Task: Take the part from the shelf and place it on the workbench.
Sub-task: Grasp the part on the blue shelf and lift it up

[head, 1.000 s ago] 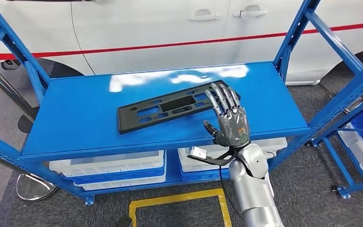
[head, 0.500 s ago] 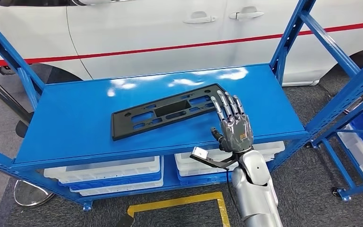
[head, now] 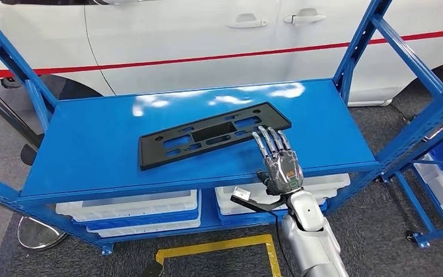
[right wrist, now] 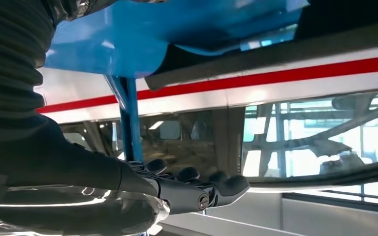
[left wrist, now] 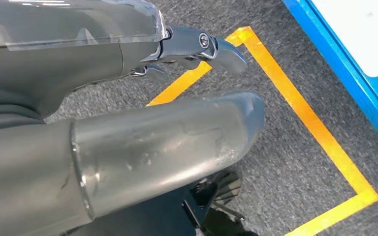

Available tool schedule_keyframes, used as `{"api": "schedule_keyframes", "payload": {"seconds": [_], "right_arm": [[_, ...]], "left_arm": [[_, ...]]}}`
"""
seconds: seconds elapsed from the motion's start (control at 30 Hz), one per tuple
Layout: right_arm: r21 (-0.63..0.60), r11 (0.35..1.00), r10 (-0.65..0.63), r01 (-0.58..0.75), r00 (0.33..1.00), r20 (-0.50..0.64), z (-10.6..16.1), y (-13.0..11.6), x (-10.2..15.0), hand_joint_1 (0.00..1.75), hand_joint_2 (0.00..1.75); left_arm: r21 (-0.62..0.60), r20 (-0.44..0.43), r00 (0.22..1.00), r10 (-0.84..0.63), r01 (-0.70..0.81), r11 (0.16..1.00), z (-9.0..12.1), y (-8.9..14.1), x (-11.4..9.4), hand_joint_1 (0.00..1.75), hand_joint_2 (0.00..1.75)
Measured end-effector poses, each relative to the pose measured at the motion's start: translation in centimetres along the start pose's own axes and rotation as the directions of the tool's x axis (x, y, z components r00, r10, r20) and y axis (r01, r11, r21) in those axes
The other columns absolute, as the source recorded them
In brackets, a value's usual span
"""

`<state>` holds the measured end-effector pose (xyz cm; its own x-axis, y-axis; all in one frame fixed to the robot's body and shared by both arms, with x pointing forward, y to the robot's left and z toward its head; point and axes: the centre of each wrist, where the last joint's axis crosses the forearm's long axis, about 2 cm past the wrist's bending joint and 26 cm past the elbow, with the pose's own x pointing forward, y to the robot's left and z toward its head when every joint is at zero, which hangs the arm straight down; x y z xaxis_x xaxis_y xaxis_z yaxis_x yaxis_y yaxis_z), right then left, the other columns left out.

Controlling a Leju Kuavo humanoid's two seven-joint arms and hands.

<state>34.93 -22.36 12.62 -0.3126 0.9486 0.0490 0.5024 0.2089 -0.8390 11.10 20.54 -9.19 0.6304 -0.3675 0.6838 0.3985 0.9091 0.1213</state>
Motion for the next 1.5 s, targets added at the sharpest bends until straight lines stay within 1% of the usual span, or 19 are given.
{"api": "schedule_keyframes", "payload": {"seconds": [0.3, 0.73, 0.9, 1.5], "right_arm": [[0.016, 1.0, -0.011, 0.011, 0.999, 0.034, -0.2, 0.3, 0.5, 0.0, 1.75], [0.009, 1.0, -0.02, 0.019, 0.997, 0.072, -0.8, 0.3, 0.9, 0.0, 1.75], [0.018, 1.0, -0.023, 0.022, 0.996, 0.084, -0.6, 0.5, 1.1, 0.0, 1.75], [0.013, 1.0, -0.02, 0.019, 0.995, 0.101, -1.2, 0.4, 1.6, 0.0, 1.75]], "left_arm": [[-0.03, 0.011, 1.0, 0.017, -0.016, 0.999, 0.1, -0.1, -0.2, 0.0, 0.0], [-0.029, 0.012, 1.0, 0.01, -0.009, 1.0, 0.2, 0.0, -0.3, 0.0, 0.0], [-0.032, 0.008, 1.0, 0.009, -0.009, 0.999, 0.3, -0.2, -0.5, 0.0, 0.0], [-0.006, 0.017, 1.0, -0.007, 0.007, 1.0, -0.2, 0.3, 0.2, 0.0, 0.0]]}}
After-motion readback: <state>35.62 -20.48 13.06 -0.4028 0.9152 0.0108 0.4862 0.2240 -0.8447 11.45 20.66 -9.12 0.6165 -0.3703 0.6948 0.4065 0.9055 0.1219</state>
